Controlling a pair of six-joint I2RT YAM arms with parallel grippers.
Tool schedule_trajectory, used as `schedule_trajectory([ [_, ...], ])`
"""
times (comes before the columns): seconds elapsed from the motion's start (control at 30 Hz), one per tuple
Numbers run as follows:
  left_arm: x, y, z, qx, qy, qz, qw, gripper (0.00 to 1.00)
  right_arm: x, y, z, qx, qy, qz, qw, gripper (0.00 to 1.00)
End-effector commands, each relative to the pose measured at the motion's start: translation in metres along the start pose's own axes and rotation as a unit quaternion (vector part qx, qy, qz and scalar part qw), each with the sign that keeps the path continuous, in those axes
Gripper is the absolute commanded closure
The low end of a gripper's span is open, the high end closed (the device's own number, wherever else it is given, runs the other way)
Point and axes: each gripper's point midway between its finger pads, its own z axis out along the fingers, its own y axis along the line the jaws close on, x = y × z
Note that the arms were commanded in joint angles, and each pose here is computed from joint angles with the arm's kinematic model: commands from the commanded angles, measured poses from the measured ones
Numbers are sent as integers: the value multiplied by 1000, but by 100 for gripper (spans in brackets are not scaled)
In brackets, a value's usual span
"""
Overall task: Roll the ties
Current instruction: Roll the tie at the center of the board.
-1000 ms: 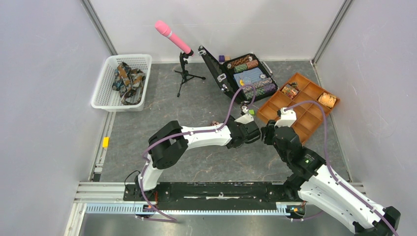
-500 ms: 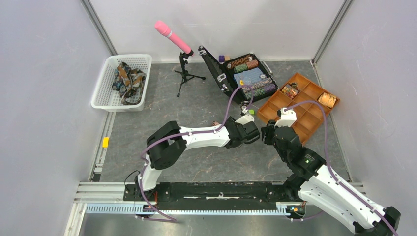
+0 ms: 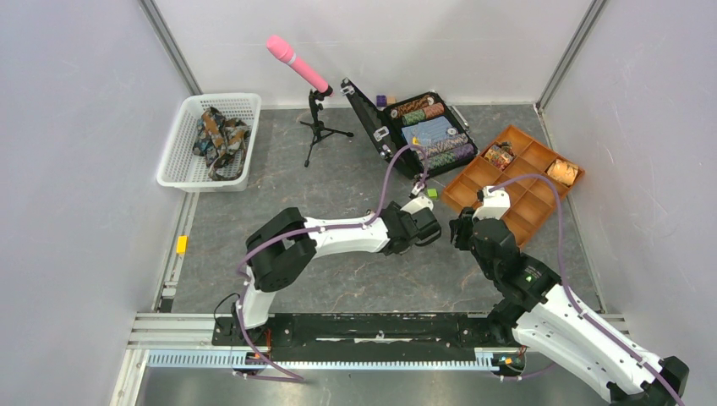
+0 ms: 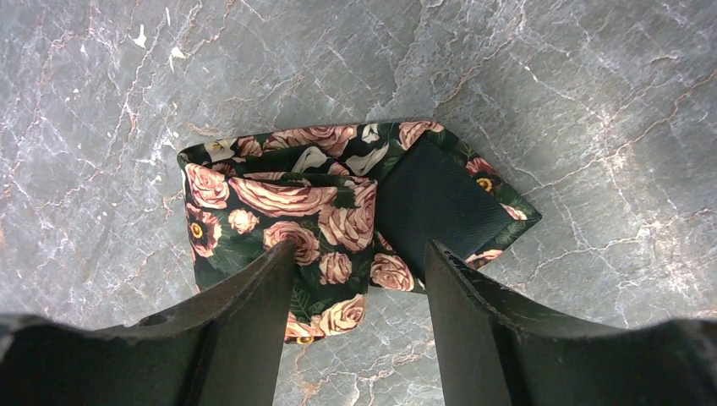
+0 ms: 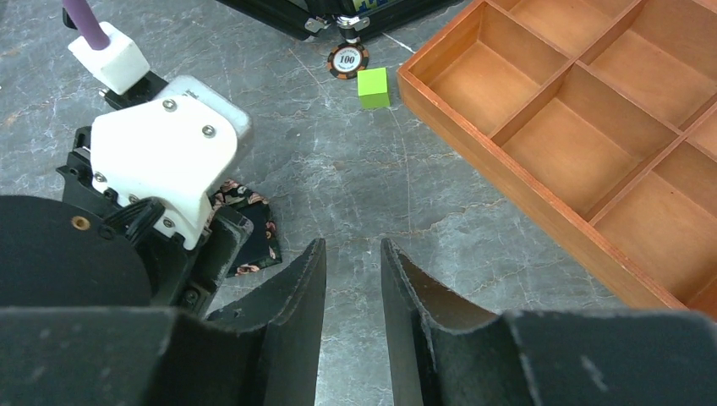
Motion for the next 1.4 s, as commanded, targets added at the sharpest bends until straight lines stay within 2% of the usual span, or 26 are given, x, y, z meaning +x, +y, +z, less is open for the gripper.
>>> schedule_trajectory([
  [0.0, -5, 2, -5, 26, 0, -51, 998, 36, -3, 0, -1, 1, -9, 7, 1000, 64],
  [0.33, -37, 16, -27, 25, -44, -63, 997, 36, -6, -1, -1, 3, -14, 6, 1000, 64],
  [0.6, -67, 23, -61, 66, -104, -91, 988, 34, -10, 0, 0, 6, -15, 0, 1000, 61],
  [0.7, -73, 30, -77, 87, -132, -108, 982, 34, -12, 3, 2, 3, -15, -7, 1000, 54],
  [0.77, -74, 40, -90, 92, -151, -124, 976, 33, -11, 7, 5, -3, -6, -21, 1000, 41],
  [0.9, -76, 77, -115, 104, -185, -189, 959, 31, 1, 47, 15, -110, 23, -101, 989, 18],
  [1.03, -58, 130, -116, 109, -184, -300, 930, 25, 21, 87, 27, -207, 74, -172, 960, 2],
  [1.13, -35, 163, -110, 117, -180, -372, 903, 16, 27, 108, 37, -242, 84, -201, 945, 2],
  [1.23, -6, 185, -98, 100, -152, -419, 889, 8, 28, 133, 41, -283, 77, -222, 930, 2],
  [1.37, 26, 202, -82, 93, -115, -472, 869, 4, 30, 167, 52, -311, 73, -261, 911, 2],
])
